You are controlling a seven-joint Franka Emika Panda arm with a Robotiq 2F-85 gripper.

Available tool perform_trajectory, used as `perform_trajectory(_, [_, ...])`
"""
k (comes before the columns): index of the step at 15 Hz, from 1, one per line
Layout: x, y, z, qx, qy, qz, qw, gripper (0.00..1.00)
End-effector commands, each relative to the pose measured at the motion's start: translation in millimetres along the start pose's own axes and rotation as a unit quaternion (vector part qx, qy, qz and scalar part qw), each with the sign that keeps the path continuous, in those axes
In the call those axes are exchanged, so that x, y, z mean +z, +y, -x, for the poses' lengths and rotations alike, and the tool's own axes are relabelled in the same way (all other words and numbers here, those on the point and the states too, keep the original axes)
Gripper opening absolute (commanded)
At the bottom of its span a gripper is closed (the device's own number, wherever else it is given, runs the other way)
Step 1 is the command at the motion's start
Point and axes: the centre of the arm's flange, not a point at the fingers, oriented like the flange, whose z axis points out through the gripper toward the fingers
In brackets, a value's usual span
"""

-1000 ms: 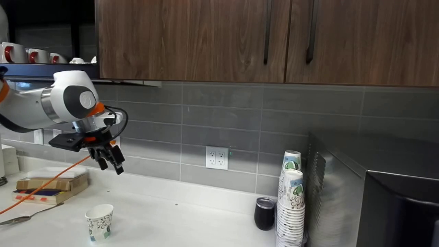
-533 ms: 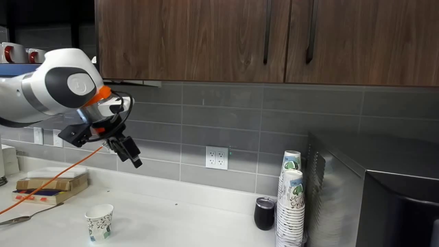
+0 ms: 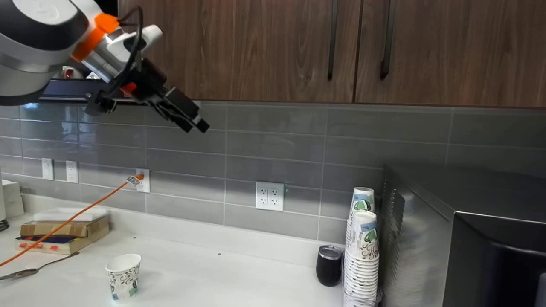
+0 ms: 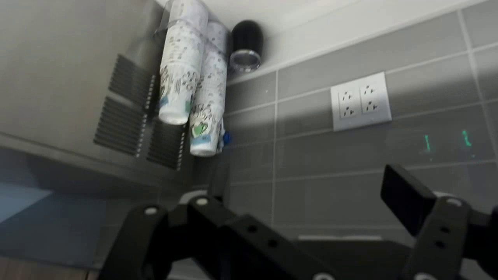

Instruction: Partially open the cabinet's left door, then close it

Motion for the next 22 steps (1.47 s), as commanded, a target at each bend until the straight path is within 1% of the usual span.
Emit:
perform_trajectory(1, [-48,25,-35,-0.017,0.072,0.045,0.9962,1.00])
perform_trajectory(5, [-82,48,-72,0.006,0.129,0.092,0.9873,1.00])
perform_trajectory(8, [-92,62,-100,0.039,0.157,0.108,0.9809,1.00])
perform_trajectory(10, [-88,74,-117,0.061,0.173,0.118,0.9759,1.00])
perform_trajectory(13, [-79,100,-141,0.091,0.196,0.159,0.9633,1.00])
perform_trajectory(15, [-70,119,-157,0.107,0.210,0.181,0.9548,1.00])
perform_trajectory(16, [-64,127,-164,0.111,0.216,0.186,0.9521,1.00])
perform_trajectory(18, [-54,140,-178,0.115,0.228,0.194,0.9471,1.00])
perform_trajectory(22, [-22,157,-199,0.116,0.238,0.197,0.9441,1.00])
